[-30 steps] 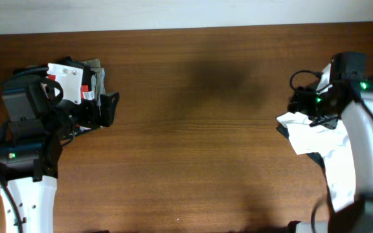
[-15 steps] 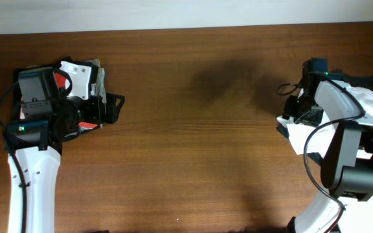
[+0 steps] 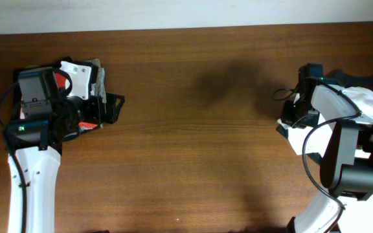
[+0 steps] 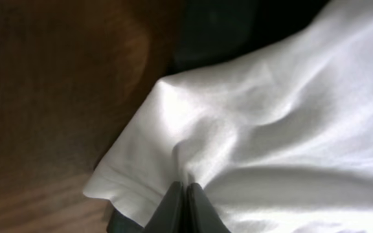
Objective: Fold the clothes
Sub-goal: 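Lift the white T-shirt with the right gripper and drag it leftward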
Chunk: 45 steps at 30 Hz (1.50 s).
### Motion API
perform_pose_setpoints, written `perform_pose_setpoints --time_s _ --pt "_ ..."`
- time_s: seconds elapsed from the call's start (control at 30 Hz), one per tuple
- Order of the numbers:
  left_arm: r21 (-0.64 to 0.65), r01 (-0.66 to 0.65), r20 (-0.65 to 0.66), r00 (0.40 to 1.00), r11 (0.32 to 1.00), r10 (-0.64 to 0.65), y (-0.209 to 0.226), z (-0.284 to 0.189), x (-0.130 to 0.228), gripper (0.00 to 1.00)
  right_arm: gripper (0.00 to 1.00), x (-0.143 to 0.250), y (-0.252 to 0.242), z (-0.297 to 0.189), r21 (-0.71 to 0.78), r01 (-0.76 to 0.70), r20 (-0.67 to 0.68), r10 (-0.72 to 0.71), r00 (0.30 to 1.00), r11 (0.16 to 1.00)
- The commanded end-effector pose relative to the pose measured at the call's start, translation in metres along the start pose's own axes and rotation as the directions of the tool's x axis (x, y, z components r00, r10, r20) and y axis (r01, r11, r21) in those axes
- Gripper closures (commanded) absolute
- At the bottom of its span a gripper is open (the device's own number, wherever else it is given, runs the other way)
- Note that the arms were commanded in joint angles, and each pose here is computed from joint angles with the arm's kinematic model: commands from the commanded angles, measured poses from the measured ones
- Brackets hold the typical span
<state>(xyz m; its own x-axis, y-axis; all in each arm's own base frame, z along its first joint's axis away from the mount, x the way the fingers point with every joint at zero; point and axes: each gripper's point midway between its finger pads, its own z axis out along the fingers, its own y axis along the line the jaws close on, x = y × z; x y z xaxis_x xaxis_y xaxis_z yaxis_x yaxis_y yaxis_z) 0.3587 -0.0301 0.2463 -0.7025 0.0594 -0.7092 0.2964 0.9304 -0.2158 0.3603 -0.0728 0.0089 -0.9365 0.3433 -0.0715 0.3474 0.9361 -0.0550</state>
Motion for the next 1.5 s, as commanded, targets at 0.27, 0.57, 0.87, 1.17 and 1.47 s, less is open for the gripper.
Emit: perform_pose_setpoints --time_s 0.27,0.57,0.87,1.17,1.47 --pt "0.016 -0.001 0.018 1.000 1.000 0.001 -0.004 -0.003 -0.007 0.01 0.96 -0.030 0.011 -0.151 -0.112 0.063 0.341 -0.021 0.940 0.992" --pt "-0.020 -0.066 0.147 0.987 0.998 0.068 -0.010 -0.032 -0.051 0.01 0.96 0.049 0.216 -0.382 -0.318 0.575 0.681 -0.241 0.692 0.754" --pt "-0.105 -0.082 0.177 0.979 0.991 0.100 -0.008 -0.056 -0.075 0.01 0.27 0.112 0.222 -0.422 -0.211 0.608 0.772 -0.252 0.584 0.765" --pt "0.281 -0.217 -0.308 0.902 0.935 0.302 -0.122 0.157 0.038 0.01 0.27 0.104 0.067 -0.481 -0.361 0.298 0.812 0.141 0.566 0.884" --pt "0.133 -0.416 -0.517 0.745 0.900 0.421 -0.114 0.263 0.131 0.20 0.27 0.111 0.061 -0.464 -0.331 0.279 0.783 0.098 0.614 0.901"
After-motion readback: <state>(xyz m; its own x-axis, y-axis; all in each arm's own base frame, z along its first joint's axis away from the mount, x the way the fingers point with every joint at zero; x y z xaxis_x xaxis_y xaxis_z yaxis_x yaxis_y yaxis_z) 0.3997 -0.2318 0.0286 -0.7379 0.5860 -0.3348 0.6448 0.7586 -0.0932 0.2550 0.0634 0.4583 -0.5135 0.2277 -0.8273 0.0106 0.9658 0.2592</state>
